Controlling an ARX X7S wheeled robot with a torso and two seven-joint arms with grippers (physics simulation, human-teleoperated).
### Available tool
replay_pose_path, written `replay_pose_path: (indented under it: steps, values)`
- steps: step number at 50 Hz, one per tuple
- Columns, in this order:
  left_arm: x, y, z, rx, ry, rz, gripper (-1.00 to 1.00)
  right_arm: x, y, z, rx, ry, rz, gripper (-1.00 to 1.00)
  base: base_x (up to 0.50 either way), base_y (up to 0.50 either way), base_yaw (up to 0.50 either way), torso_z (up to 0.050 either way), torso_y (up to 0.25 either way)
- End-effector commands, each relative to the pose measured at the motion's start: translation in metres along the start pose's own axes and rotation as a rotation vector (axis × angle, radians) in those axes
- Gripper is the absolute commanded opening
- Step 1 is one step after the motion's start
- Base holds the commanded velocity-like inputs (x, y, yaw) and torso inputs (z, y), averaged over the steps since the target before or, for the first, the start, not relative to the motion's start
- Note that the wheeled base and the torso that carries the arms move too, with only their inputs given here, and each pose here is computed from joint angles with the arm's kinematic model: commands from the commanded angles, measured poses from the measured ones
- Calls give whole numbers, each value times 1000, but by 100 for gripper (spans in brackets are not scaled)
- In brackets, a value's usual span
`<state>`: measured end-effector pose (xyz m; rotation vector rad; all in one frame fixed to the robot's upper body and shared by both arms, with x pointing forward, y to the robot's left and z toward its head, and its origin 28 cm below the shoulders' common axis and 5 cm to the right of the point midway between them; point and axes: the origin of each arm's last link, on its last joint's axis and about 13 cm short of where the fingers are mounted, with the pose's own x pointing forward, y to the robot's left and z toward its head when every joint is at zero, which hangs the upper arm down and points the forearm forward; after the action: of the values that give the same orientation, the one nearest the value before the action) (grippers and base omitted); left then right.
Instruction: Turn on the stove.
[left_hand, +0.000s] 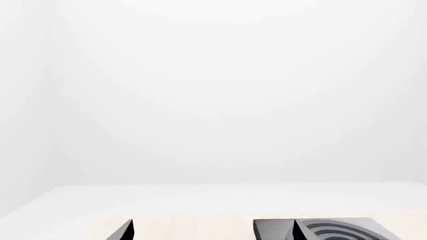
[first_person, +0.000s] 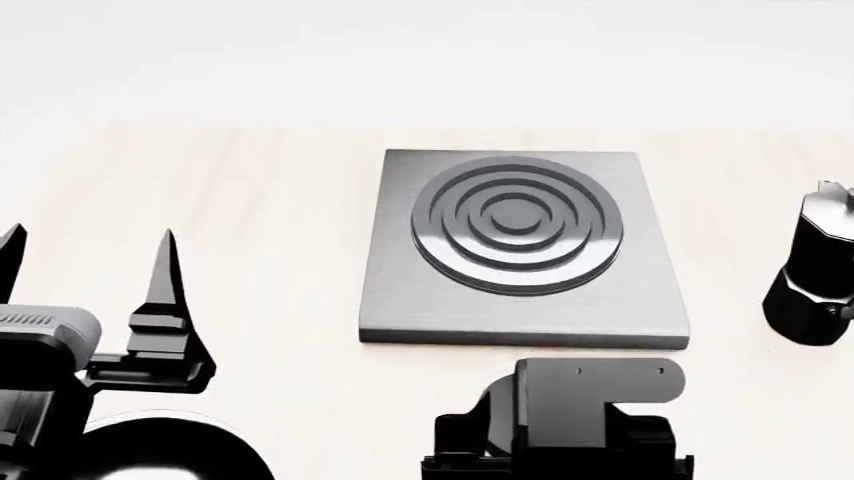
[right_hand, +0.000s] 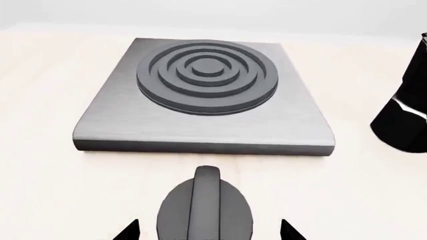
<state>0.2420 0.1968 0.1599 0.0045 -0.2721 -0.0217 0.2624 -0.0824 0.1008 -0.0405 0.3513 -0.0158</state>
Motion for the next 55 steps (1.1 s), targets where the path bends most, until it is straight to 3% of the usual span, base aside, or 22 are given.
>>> replay_pose_path:
  steps: [1,55]
  values:
    - [0,0,0,2,1,0,100,8,2,-3,7,31,-9,100,0,0,0,0,0]
    - [1,0,-1,9,1,4,100,29,2,-20,52,124,-9,100,0,0,0,0,0]
